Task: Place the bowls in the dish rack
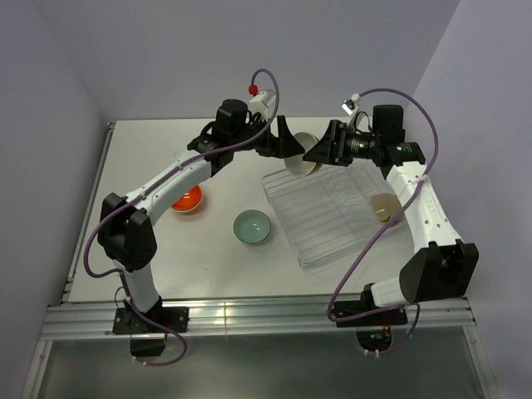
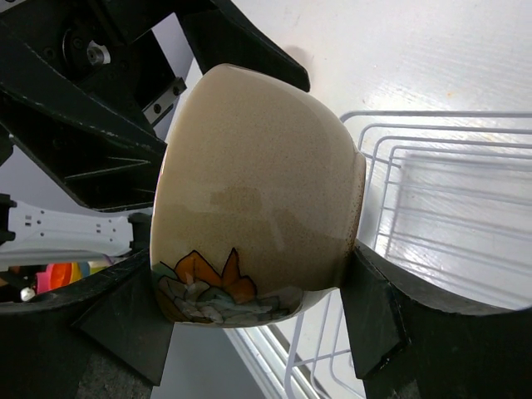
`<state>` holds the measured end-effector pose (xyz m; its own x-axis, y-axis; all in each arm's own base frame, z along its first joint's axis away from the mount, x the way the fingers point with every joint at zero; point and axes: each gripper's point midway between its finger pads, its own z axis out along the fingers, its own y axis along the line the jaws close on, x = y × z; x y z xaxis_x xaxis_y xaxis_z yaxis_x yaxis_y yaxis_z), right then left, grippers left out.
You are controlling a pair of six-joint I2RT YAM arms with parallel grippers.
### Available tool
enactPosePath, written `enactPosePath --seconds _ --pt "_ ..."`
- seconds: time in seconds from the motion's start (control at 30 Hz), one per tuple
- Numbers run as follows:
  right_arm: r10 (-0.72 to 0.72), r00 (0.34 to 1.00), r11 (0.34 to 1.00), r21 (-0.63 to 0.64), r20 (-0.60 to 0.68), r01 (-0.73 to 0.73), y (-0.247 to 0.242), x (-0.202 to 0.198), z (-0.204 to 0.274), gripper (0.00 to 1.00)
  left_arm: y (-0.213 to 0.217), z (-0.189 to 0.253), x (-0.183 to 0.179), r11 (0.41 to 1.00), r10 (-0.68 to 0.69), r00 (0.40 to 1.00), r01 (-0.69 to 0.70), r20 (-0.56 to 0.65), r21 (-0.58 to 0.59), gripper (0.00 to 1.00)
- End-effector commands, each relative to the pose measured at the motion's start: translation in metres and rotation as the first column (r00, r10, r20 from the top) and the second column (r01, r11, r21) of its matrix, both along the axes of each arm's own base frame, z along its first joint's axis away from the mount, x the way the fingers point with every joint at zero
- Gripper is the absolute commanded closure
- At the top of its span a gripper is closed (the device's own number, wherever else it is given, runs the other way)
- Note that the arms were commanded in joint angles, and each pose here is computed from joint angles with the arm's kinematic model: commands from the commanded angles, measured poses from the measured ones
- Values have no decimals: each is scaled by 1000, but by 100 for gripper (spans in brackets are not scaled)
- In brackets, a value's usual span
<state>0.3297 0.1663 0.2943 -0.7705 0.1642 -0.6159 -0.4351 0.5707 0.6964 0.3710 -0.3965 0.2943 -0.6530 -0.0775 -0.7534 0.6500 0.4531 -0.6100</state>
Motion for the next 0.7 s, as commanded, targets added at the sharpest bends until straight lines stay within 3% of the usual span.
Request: enactPosePath --seconds 0.0,0.33,0.67 --pt "1 993 1000 -2 121 -1 -4 0 24 100 1 7 1 1000 12 999 -12 36 1 6" --pt "-19 994 998 -59 107 25 -23 7 5 100 7 3 7 999 36 999 -36 21 16 1" --pt "-124 985 963 -224 118 148 -96 29 -14 100 36 26 16 996 84 994 -85 69 4 0"
